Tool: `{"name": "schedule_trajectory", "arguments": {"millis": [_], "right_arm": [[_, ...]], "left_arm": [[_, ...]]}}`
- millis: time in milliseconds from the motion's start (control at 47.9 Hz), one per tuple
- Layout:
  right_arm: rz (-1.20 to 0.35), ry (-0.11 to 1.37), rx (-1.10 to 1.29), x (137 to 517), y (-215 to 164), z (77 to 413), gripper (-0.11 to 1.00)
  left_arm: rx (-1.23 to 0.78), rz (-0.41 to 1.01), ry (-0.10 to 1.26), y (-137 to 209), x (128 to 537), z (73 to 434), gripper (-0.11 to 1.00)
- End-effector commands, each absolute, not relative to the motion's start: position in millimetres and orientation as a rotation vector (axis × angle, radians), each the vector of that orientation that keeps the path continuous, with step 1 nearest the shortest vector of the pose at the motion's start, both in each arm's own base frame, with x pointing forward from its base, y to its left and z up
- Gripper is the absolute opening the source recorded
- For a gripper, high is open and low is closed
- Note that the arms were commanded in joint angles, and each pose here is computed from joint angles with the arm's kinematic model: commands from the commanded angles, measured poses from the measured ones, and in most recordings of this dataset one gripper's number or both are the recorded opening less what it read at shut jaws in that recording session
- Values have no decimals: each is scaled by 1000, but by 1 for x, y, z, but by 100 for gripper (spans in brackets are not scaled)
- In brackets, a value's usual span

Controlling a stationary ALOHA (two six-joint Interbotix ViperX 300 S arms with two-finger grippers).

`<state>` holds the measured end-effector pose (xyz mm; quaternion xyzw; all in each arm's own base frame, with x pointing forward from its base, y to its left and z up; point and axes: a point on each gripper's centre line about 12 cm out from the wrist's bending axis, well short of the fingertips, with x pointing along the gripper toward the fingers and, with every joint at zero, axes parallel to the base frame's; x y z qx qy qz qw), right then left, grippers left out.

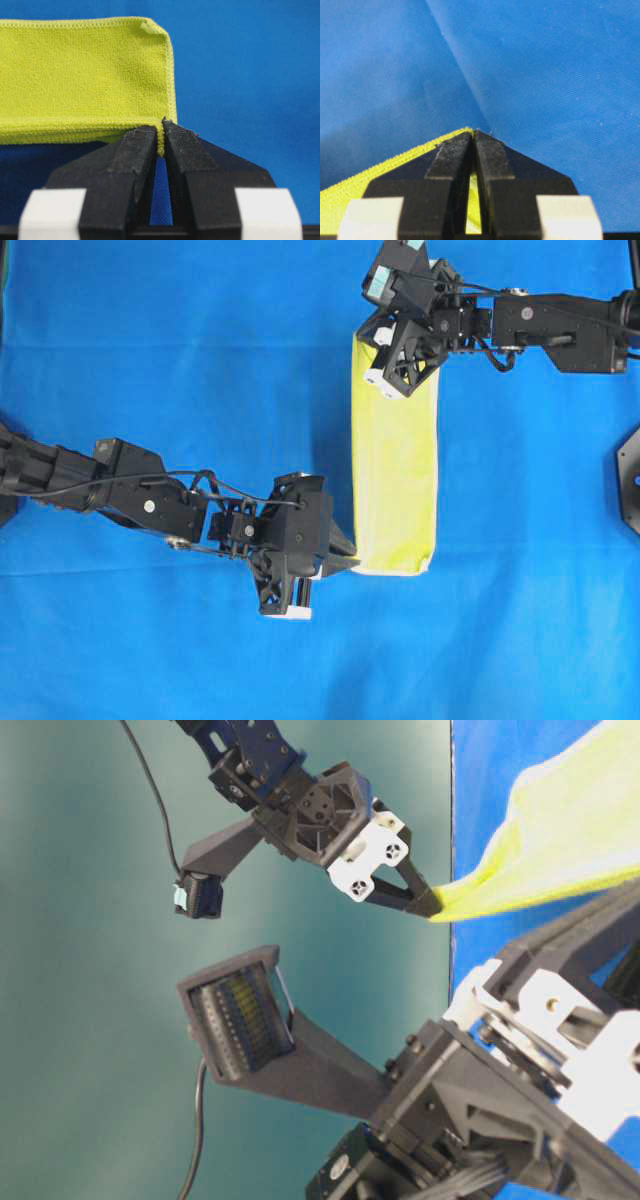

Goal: Fold the yellow towel.
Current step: 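Lower the towel strip and open both grippers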

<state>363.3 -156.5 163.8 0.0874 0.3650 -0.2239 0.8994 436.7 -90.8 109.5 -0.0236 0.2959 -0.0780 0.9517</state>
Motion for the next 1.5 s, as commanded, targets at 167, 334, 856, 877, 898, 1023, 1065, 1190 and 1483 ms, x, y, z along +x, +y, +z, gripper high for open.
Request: {"name": "schedule_trajectory", "arguments": {"millis": [167, 334, 856, 877, 898, 1023, 1065, 1190, 1483], "right_arm": [[-453, 685, 167, 368, -163, 178, 4], [-448, 689, 172, 368, -163, 173, 7], [-459, 717, 166, 363, -157, 177, 66], [-460, 719, 164, 363, -156, 178, 66], [-459, 720, 162, 362, -154, 180, 66], [-456, 729, 147, 355, -142, 191, 66], [-453, 731, 141, 351, -137, 195, 66], [-434, 724, 138, 340, -121, 203, 66], [-374, 729, 173, 300, -80, 198, 66]], "left_arm": [[-30, -230, 545, -121, 434, 131, 5], [-36, -221, 548, -117, 435, 131, 15], [-29, -203, 636, -106, 418, 158, 87], [-30, -204, 633, -106, 417, 161, 87], [-29, -205, 632, -106, 416, 165, 87], [-20, -208, 621, -104, 411, 179, 87], [-23, -204, 615, -101, 410, 183, 87], [-27, -187, 591, -91, 403, 195, 87], [-51, -109, 594, -54, 380, 189, 87]]}}
